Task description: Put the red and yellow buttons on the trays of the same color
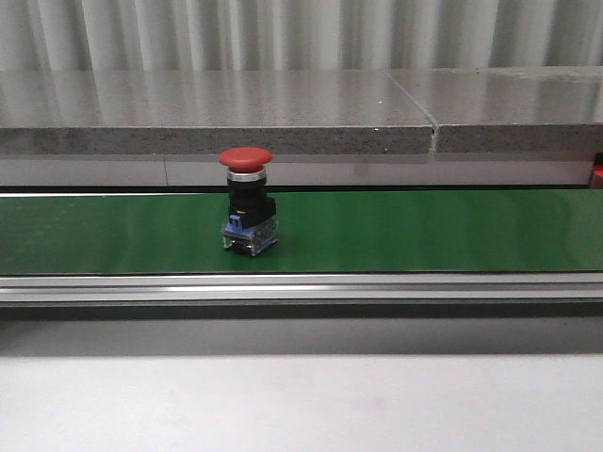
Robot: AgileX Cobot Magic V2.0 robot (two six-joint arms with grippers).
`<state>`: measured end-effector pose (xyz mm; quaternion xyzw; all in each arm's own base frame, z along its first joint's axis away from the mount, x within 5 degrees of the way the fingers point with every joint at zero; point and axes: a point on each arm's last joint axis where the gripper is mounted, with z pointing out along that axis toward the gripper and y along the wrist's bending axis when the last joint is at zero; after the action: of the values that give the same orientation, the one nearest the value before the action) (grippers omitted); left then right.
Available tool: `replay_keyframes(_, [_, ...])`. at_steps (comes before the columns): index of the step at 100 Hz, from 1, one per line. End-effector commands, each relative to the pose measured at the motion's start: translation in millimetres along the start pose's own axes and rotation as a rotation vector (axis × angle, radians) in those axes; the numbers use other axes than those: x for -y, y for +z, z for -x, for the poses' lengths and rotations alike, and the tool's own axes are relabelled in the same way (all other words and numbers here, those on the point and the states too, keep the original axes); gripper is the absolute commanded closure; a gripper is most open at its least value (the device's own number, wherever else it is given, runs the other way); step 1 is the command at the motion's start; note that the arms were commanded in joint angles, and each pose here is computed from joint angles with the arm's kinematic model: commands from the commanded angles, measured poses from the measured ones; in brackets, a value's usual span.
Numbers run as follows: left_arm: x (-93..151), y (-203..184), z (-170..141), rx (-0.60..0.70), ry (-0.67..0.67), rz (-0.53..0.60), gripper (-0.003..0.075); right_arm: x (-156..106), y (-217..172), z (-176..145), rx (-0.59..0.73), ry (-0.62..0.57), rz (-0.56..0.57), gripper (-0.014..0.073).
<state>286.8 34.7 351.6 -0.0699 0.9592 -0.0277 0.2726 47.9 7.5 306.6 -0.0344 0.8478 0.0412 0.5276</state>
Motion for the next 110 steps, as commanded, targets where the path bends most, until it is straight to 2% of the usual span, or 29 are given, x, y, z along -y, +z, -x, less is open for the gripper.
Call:
replay_keyframes(1, [19,-36,5,0.162,0.051,-0.050,0.0384,0,-3,12,0.082,-0.001,0.000,0.0572])
replay_keyframes(24, [57,-68,-8,0.256,0.190,-0.132,0.0743,0,-3,12,0.082,-0.001,0.000,0.0572])
replay_keyframes(44, [83,-88,-22,0.310,0.291,-0.207,0.0741,0,-3,12,0.081,-0.001,0.000,0.0572])
replay_keyframes(58, [89,-96,-36,0.380,0.331,-0.235,0.0741,0,-3,12,0.081,-0.001,0.000,0.0572])
replay_keyframes(86, [73,-106,-89,0.463,0.332,-0.268,0.0741,0,-3,12,0.079,-0.001,0.000,0.0572])
replay_keyframes(110, [49,-111,-150,0.485,0.328,-0.280,0.0741,0,-3,11,0.073,-0.001,0.000,0.0572])
